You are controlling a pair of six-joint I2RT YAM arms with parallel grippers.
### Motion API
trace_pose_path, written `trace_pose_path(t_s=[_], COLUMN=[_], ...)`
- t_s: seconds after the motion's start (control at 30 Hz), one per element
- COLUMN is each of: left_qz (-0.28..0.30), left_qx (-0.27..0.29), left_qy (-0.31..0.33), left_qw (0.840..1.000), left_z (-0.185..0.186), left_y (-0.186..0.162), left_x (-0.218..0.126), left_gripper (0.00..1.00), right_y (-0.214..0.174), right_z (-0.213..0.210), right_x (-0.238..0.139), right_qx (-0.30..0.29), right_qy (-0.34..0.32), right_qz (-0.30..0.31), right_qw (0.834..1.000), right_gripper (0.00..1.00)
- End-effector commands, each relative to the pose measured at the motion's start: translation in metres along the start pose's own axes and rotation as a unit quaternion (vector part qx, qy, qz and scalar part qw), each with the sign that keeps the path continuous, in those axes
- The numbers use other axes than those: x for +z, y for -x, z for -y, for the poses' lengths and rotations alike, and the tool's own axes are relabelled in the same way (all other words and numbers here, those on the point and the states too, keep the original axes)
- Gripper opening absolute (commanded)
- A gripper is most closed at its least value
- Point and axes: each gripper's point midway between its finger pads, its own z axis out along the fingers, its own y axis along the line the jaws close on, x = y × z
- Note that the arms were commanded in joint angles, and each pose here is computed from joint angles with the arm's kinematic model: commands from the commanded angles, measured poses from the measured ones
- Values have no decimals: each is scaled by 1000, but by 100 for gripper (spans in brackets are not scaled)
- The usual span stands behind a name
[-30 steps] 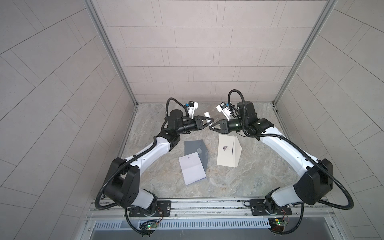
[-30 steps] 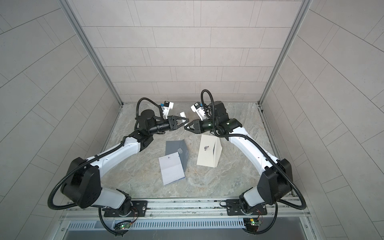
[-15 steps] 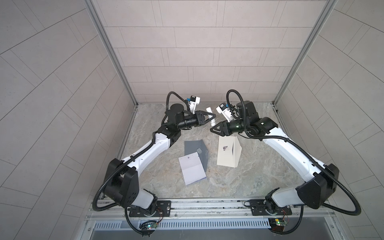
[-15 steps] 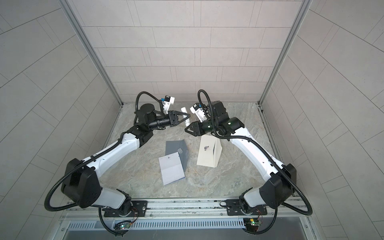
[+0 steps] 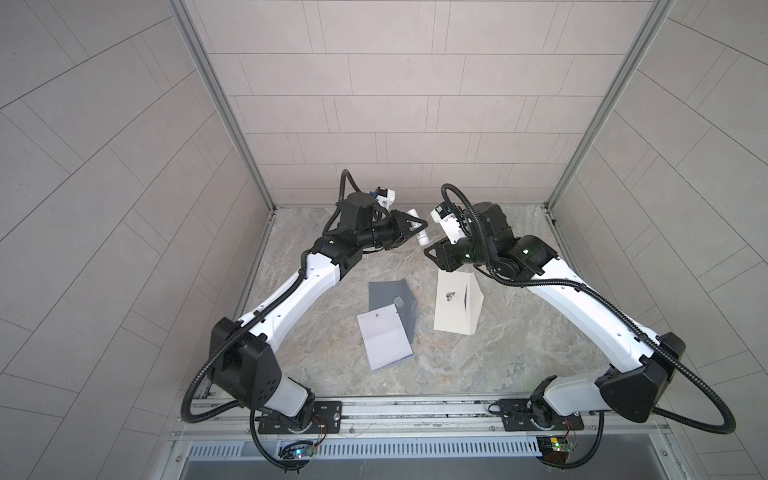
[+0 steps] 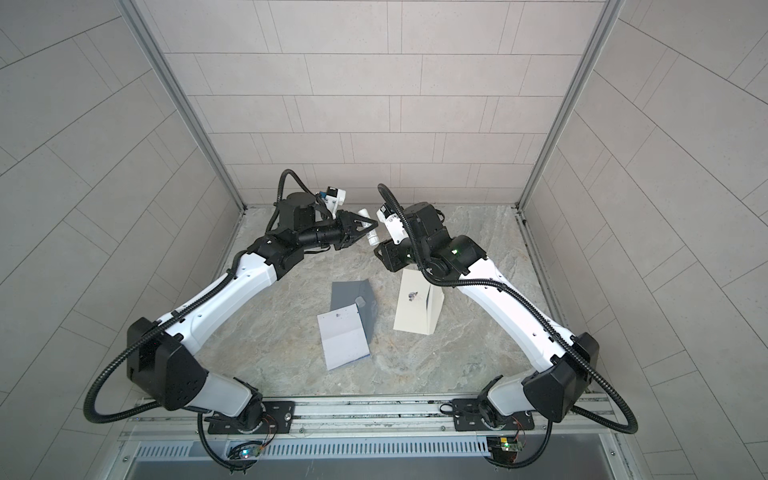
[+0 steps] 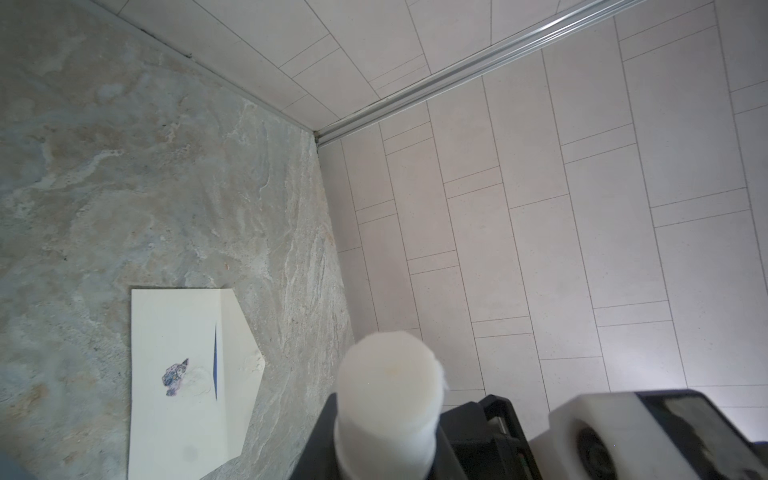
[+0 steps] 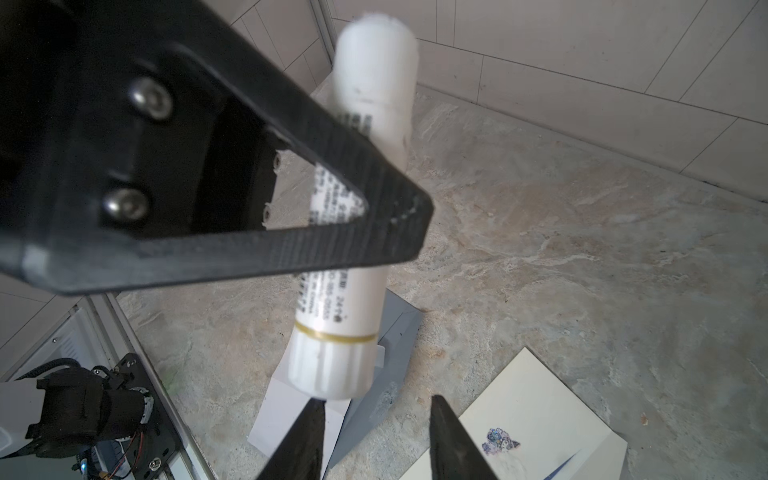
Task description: Place the letter into the envelope and seal it
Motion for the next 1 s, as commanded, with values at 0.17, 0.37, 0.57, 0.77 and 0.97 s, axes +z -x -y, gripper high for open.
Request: trace_pose_path(t_s=[0.17,0.37,0.57,0.77,0.97], left_qz=[2,-2,-4,-10,-18], left_qx=[-5,-8,-10,-13,-10], left_qy=[3,-2,-6,-24,-28], left_qw=[1000,1000,1000,1000,999], left_z=[1,2,2,6,0], left_y=[-1,-3,-4,-7,-14], left_x=[0,0,0,2,3], left_gripper=[0,0,0,0,0], right_y=[19,27,31,32,39], right_z=[-20,-24,-22,-18,-21], right_x=[-7,0,11,13,3], right_qx=[-14,-7,3,20,55], right_qy=[45,58,55,49,96], right_qz=[27,35,30,30,52], right_qw=[999,998,998,998,992], right_gripper=[43,43,29,8,19])
